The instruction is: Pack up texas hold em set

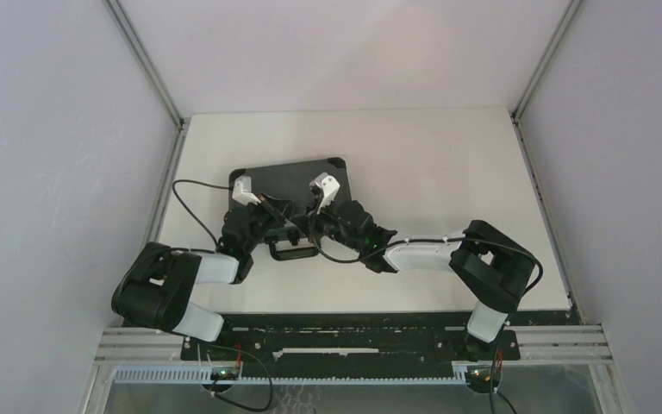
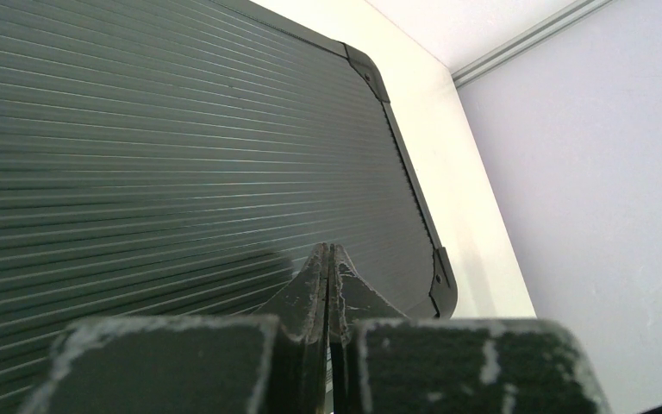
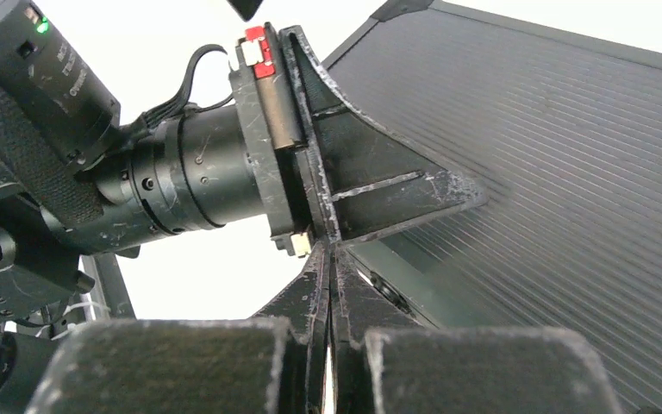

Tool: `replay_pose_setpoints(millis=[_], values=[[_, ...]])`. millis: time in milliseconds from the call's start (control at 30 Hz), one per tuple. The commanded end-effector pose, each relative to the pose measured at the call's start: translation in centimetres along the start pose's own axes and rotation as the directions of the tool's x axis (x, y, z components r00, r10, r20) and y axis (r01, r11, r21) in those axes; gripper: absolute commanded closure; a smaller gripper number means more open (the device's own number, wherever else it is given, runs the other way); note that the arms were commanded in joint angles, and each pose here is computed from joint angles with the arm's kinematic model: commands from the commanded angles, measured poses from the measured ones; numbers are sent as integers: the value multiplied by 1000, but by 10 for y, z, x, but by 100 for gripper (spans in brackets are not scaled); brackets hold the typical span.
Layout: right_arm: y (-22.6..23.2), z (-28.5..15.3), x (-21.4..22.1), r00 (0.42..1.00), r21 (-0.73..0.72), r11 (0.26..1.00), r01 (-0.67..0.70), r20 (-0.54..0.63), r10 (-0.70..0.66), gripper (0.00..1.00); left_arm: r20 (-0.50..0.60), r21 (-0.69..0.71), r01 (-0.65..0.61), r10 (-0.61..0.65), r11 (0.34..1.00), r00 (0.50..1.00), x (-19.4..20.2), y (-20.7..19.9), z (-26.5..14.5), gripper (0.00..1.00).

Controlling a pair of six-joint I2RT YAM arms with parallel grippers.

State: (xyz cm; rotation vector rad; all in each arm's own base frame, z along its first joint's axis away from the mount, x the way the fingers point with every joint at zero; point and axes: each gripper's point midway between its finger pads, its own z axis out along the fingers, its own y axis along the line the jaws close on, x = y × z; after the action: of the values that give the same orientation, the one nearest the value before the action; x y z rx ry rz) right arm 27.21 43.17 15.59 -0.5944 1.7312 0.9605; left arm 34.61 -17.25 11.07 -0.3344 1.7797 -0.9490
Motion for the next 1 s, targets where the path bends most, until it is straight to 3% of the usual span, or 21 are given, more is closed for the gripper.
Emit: replay_pose_setpoints(millis=[0, 167, 467, 633, 967], values=[[4, -1, 9, 997, 45, 996, 83, -13, -82, 100, -239, -299, -26, -48, 954, 970, 72, 83, -39, 100], [-3, 6, 53, 989, 92, 989, 118, -102, -108, 100, -233, -304, -26, -48, 952, 971, 71, 84, -39, 100], [-42, 33, 101, 981, 147, 987, 59, -192, -30, 100, -234, -304, -28, -46, 952, 971, 71, 84, -39, 100], [-57, 34, 98, 979, 172, 983, 71, -200, -36, 100, -243, -309, -31, -48, 951, 969, 73, 86, -39, 100], [-24, 21, 63, 985, 121, 987, 108, -144, -91, 100, -244, -302, -21, -56, 953, 968, 75, 85, -38, 100]])
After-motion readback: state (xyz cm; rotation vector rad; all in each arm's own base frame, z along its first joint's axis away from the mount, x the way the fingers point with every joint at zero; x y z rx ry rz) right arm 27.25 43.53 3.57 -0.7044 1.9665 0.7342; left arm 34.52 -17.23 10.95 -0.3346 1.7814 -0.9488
